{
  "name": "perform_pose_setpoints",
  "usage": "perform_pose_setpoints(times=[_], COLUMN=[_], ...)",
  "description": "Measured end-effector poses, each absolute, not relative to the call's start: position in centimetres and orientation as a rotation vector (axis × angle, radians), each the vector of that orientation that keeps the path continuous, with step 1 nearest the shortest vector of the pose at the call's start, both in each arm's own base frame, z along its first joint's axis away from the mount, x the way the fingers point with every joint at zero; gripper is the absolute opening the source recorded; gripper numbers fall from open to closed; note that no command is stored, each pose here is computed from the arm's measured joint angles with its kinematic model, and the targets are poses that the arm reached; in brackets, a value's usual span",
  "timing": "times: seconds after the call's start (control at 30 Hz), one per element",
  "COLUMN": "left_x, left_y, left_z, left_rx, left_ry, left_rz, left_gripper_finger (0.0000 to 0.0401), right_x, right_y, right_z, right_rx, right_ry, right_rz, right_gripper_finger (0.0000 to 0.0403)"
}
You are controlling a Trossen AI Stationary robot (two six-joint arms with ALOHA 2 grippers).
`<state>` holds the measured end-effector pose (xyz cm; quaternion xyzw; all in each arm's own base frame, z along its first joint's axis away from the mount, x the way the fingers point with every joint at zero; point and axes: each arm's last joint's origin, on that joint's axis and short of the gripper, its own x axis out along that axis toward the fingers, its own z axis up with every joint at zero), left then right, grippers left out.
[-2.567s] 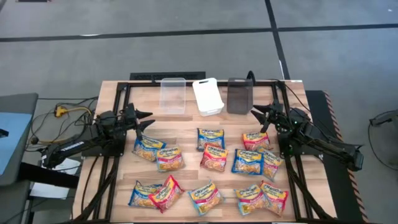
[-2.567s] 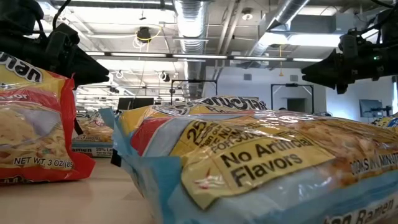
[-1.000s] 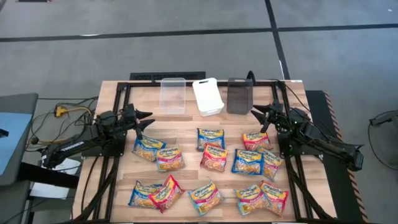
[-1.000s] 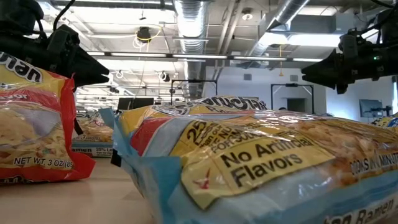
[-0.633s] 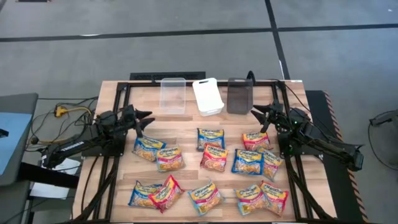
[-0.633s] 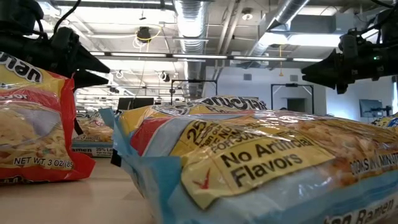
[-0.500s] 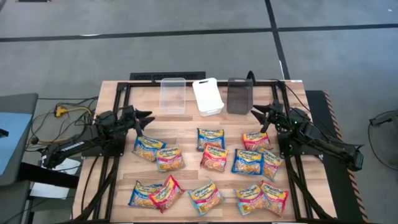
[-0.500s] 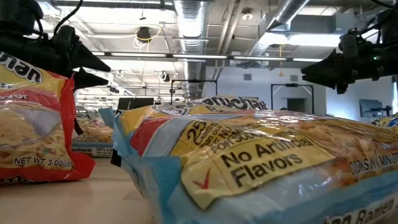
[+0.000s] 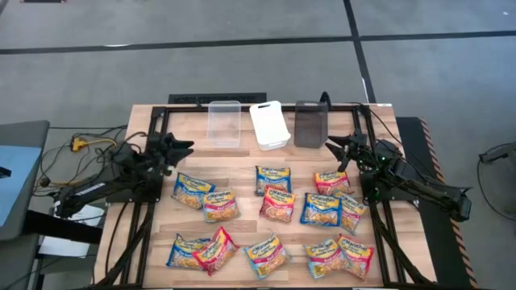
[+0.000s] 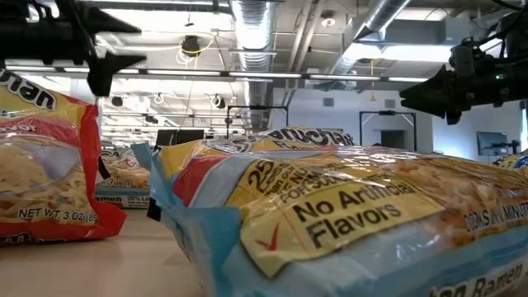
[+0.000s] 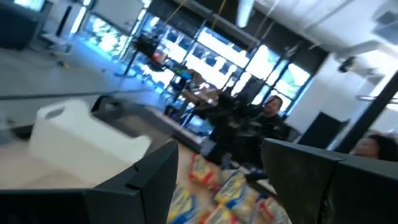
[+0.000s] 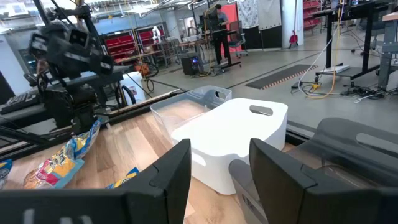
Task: Sort Maruchan noodles
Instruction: Put the red noodle pack into the transparent bin
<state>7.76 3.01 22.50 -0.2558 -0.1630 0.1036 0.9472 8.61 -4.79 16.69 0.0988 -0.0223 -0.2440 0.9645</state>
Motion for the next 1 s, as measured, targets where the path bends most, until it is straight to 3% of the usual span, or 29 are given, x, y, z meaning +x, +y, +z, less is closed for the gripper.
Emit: perform_pose_setpoints(times=[0.2,0.43,0.77,1.0], left_x=[6.3,5.5,6.4,7.9], left_y=[2.4,1.8,1.9,2.1], left_z=[26.4,31.3,37.9,38.8], left_rx=[-0.478,-0.472,-0.534,-0.63], left_ry=[-0.374,-0.275,0.023,0.227], left_rz=[0.19,0.156,0.135,0.069], left_gripper_finger=[0.022,0.022,0.022,0.022], right_x=[8.6,8.6,8.6,8.6], right_y=[-4.8,-4.8,-4.8,-4.8], right_z=[16.7,16.7,16.7,16.7], right_rx=[0.2,0.2,0.2,0.2], right_ry=[-0.045,-0.045,-0.044,-0.045], right_rz=[-0.494,-0.494,-0.494,-0.494], right_gripper_finger=[0.0186,0.0186,0.0186,0.0186])
